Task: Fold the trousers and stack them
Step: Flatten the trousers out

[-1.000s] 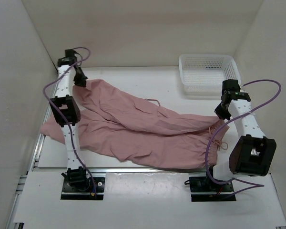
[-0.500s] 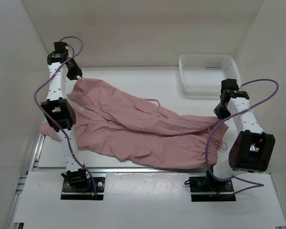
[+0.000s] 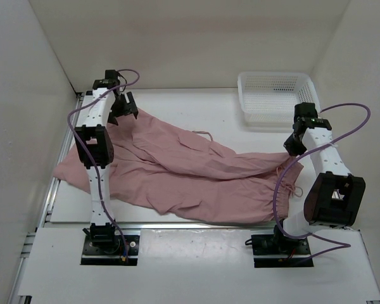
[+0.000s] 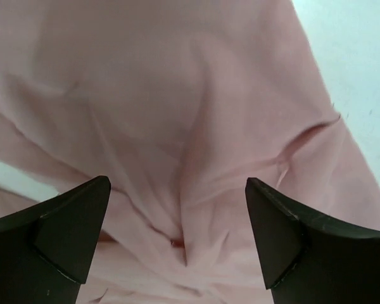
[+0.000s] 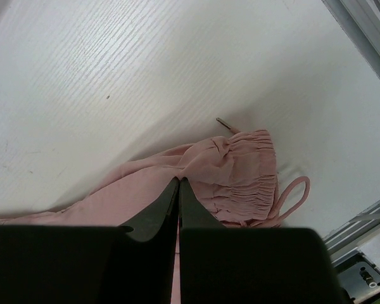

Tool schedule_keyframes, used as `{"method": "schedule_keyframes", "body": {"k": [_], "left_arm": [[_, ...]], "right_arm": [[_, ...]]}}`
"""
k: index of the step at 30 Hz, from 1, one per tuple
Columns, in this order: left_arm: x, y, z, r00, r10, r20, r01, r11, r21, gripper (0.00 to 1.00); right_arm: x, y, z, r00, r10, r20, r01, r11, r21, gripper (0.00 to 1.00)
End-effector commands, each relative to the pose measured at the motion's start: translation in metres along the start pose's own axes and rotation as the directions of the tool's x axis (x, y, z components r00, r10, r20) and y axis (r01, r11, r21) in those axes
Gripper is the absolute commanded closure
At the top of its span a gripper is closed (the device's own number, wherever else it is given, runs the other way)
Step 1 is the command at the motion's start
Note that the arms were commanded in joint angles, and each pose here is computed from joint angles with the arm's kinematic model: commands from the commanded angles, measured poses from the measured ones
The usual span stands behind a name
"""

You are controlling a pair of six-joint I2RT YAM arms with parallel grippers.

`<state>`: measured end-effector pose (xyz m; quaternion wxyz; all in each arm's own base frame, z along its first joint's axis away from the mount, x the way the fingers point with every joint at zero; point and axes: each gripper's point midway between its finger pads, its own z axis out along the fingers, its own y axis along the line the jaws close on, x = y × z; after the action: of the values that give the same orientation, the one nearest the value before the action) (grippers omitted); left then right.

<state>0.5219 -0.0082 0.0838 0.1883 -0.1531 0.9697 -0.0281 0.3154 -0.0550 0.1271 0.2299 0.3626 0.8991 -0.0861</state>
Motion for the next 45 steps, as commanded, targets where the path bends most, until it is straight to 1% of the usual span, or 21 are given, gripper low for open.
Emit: {"method": "schedule_keyframes", "body": {"k": [1,5,6,8,10,13,14,18,20,23,25,26,28,29,30,32,33,37,39,42,45], "left_arm": [[-0.030,-0.015,-0.017,0.993,-0.025,0.113,0.025,1.000,0.006,0.00],[-0.040,-0.030,-0.005,0.987,-0.082,0.140,0.077,0.996,0.044,0.04],[-0.043,-0.042,-0.009,0.984,-0.097,0.152,0.087,0.994,0.074,0.04],[-0.042,-0.052,0.003,0.984,-0.106,0.146,0.094,0.992,0.090,0.06],[-0.042,-0.081,0.000,0.982,-0.091,0.166,0.069,0.989,0.132,0.06],[-0.040,-0.108,0.013,0.980,-0.078,0.183,0.052,0.988,0.144,0.06],[-0.033,-0.106,0.027,0.984,-0.074,0.159,0.054,0.990,0.131,0.07],[-0.013,-0.105,0.052,0.992,-0.078,0.101,0.068,0.993,0.096,0.08],[-0.001,-0.087,0.067,0.994,-0.085,0.061,0.083,0.996,0.042,0.08],[-0.001,-0.067,0.069,0.993,-0.106,0.054,0.106,0.994,-0.001,0.07],[0.000,-0.060,0.071,0.994,-0.107,0.037,0.107,0.994,0.005,0.07],[-0.011,-0.059,0.061,0.992,-0.099,0.073,0.100,0.995,-0.001,0.07],[-0.008,-0.055,0.063,0.994,-0.083,0.064,0.085,0.996,-0.021,0.15],[-0.013,-0.052,0.057,0.993,-0.092,0.076,0.093,0.995,-0.019,0.24],[-0.010,-0.050,0.060,0.994,-0.091,0.066,0.093,0.995,-0.024,0.51],[-0.016,-0.043,0.054,0.992,-0.099,0.075,0.101,0.995,-0.018,0.72],[-0.016,-0.044,0.054,0.993,-0.099,0.071,0.100,0.995,-0.009,0.88],[-0.027,-0.047,0.039,0.989,-0.110,0.099,0.108,0.994,0.025,0.90],[-0.042,-0.052,0.025,0.981,-0.124,0.149,0.118,0.992,0.054,0.90],[-0.058,-0.060,0.008,0.965,-0.168,0.203,0.152,0.984,0.092,0.90],[-0.079,-0.076,-0.013,0.943,-0.210,0.258,0.166,0.969,0.181,0.90]], "right_arm": [[-0.012,0.005,-0.009,0.999,0.017,0.036,-0.016,0.999,-0.039,1.00],[-0.006,0.002,-0.005,1.000,0.011,0.019,-0.010,1.000,-0.026,1.00],[-0.006,0.002,-0.005,1.000,0.011,0.019,-0.010,1.000,-0.026,1.00],[-0.003,0.001,-0.003,1.000,0.008,0.012,-0.008,1.000,-0.021,1.00],[-0.003,0.001,-0.003,1.000,0.008,0.012,-0.008,1.000,-0.021,1.00],[0.001,0.002,0.002,1.000,0.002,-0.009,-0.002,1.000,-0.018,1.00],[0.001,0.000,0.005,1.000,0.008,-0.016,-0.008,1.000,-0.008,1.00],[-0.001,0.003,0.003,1.000,0.010,-0.014,-0.010,1.000,-0.021,1.00],[-0.001,0.003,0.003,1.000,0.010,-0.014,-0.010,1.000,-0.021,1.00],[0.000,0.003,0.006,1.000,0.008,-0.021,-0.008,1.000,-0.016,1.00],[0.001,0.005,0.009,1.000,0.007,-0.028,-0.008,1.000,-0.023,1.00],[0.000,0.008,0.010,0.999,0.006,-0.034,-0.007,1.000,-0.029,1.00],[0.000,0.008,0.010,0.999,0.006,-0.034,-0.007,1.000,-0.029,1.00],[0.001,0.009,0.009,0.999,0.006,-0.039,-0.008,0.999,-0.037,1.00],[-0.001,0.011,0.010,0.999,0.009,-0.032,-0.010,0.999,-0.042,1.00],[-0.005,0.012,0.008,1.000,0.003,-0.023,-0.004,0.999,-0.048,1.00],[-0.005,0.012,0.008,1.000,0.002,-0.023,-0.004,0.999,-0.048,1.00],[-0.006,0.010,0.008,1.000,0.003,-0.016,-0.003,0.999,-0.038,1.00],[-0.009,0.009,0.005,1.000,0.020,0.002,-0.020,0.999,-0.032,1.00],[-0.018,0.000,0.000,0.997,0.069,0.030,-0.069,0.997,-0.027,1.00],[-0.038,-0.005,-0.007,0.986,0.145,0.084,-0.144,0.989,-0.018,1.00]]}}
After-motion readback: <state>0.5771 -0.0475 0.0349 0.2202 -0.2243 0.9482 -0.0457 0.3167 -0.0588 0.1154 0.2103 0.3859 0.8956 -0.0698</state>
